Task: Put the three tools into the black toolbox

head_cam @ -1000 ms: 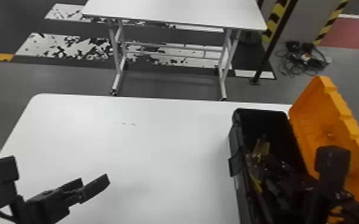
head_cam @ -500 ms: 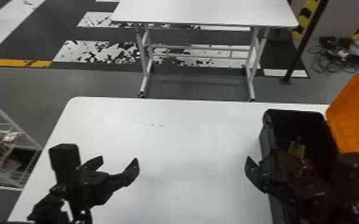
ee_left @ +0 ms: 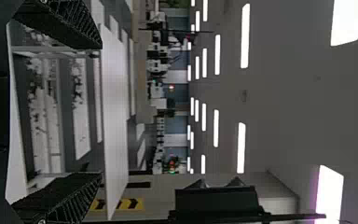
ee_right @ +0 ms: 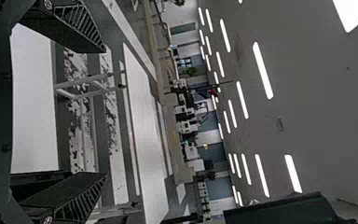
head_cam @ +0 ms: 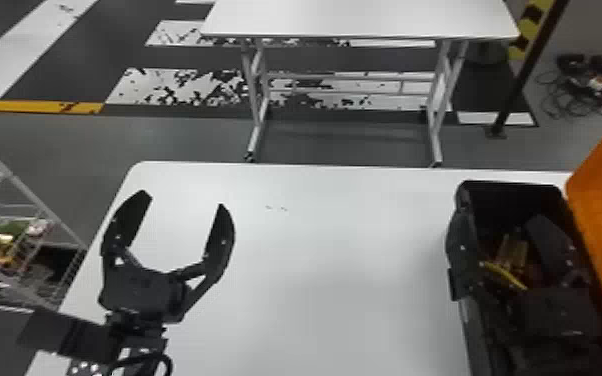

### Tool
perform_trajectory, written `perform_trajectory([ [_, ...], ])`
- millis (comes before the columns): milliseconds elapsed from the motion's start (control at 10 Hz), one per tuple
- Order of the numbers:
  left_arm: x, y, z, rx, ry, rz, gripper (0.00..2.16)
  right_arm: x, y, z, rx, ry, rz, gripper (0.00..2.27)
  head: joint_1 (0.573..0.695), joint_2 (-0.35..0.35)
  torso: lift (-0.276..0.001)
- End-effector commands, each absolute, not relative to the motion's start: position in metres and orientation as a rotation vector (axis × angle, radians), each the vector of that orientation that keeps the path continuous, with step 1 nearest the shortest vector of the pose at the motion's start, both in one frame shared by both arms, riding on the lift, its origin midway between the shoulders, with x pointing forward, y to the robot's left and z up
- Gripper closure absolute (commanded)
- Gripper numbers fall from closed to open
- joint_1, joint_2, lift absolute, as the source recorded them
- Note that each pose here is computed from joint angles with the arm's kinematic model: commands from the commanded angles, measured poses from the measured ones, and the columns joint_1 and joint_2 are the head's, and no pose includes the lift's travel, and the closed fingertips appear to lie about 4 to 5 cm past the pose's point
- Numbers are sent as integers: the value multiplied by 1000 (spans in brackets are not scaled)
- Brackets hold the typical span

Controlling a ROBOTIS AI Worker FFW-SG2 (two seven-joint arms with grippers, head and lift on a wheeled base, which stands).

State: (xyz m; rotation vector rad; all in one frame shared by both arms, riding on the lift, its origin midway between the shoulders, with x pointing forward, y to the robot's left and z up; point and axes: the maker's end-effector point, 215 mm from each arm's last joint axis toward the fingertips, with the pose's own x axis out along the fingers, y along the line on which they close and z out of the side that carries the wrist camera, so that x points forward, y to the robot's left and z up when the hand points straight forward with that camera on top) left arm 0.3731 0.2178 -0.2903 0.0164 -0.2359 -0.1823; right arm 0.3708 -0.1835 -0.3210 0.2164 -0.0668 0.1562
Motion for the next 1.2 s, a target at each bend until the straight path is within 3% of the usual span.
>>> perform_trajectory([
  [0,358,214,-291,16,-269,-198,19,359,-185,-315,219,-122,143,53,695,56,-51],
  [500,357,232,-365,-48,-33,-135,19,338,-195,-346,194,-80,112,53,695,67,-51],
  [1100,357,228,-374,-88,32,-136,19,333,-223,-354,154,-36,71,53,695,20,-51],
])
